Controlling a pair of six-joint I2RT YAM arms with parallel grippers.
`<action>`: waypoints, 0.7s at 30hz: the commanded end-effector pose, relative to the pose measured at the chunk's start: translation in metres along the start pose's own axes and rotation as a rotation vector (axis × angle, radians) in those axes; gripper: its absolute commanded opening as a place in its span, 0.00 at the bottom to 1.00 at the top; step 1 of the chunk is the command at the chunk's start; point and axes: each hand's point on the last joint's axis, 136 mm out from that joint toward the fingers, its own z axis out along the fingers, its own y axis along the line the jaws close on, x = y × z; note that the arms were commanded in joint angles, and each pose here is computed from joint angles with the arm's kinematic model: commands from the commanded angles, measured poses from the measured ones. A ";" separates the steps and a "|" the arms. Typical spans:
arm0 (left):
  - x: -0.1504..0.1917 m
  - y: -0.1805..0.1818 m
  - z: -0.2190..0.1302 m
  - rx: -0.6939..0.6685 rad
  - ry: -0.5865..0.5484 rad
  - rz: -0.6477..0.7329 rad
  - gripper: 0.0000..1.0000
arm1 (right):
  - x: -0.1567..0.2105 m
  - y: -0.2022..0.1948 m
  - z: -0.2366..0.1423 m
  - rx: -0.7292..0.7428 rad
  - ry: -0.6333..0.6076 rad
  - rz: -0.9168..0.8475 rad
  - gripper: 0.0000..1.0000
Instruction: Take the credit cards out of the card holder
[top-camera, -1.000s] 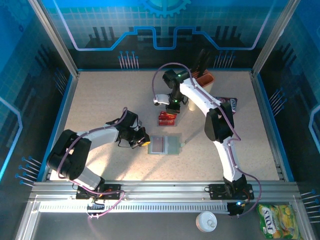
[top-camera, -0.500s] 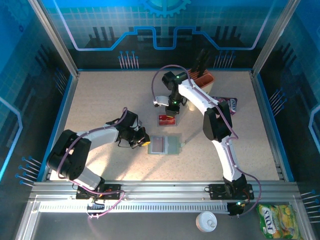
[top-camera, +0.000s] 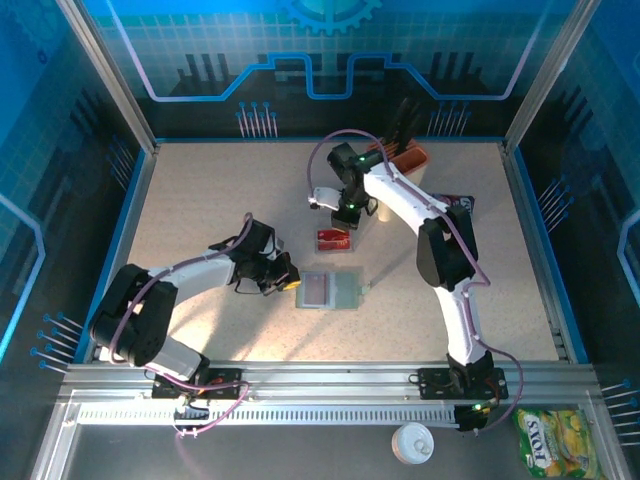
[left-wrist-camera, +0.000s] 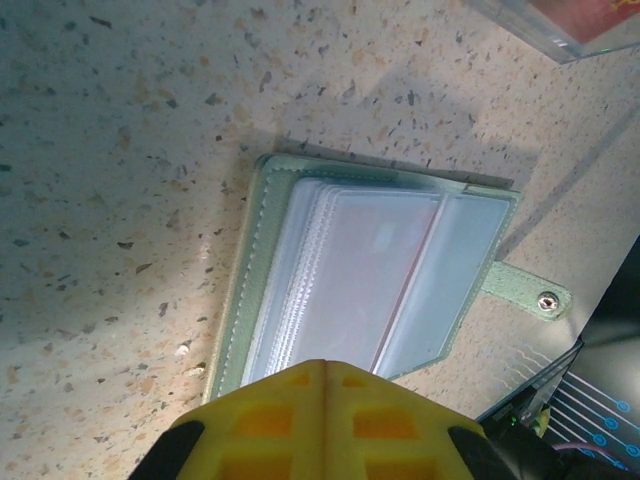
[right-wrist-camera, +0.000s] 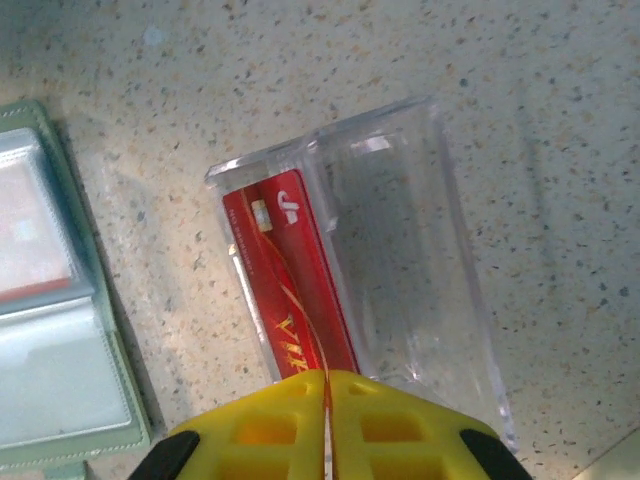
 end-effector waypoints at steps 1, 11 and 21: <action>0.003 0.002 -0.006 0.008 -0.001 -0.004 0.05 | -0.014 -0.009 -0.005 0.065 -0.055 0.027 0.11; 0.004 0.002 -0.005 0.019 -0.005 -0.007 0.05 | -0.025 -0.013 -0.007 0.105 -0.112 0.135 0.12; 0.005 0.003 0.007 0.054 0.025 -0.020 0.05 | -0.043 0.010 -0.032 0.110 -0.299 0.433 0.12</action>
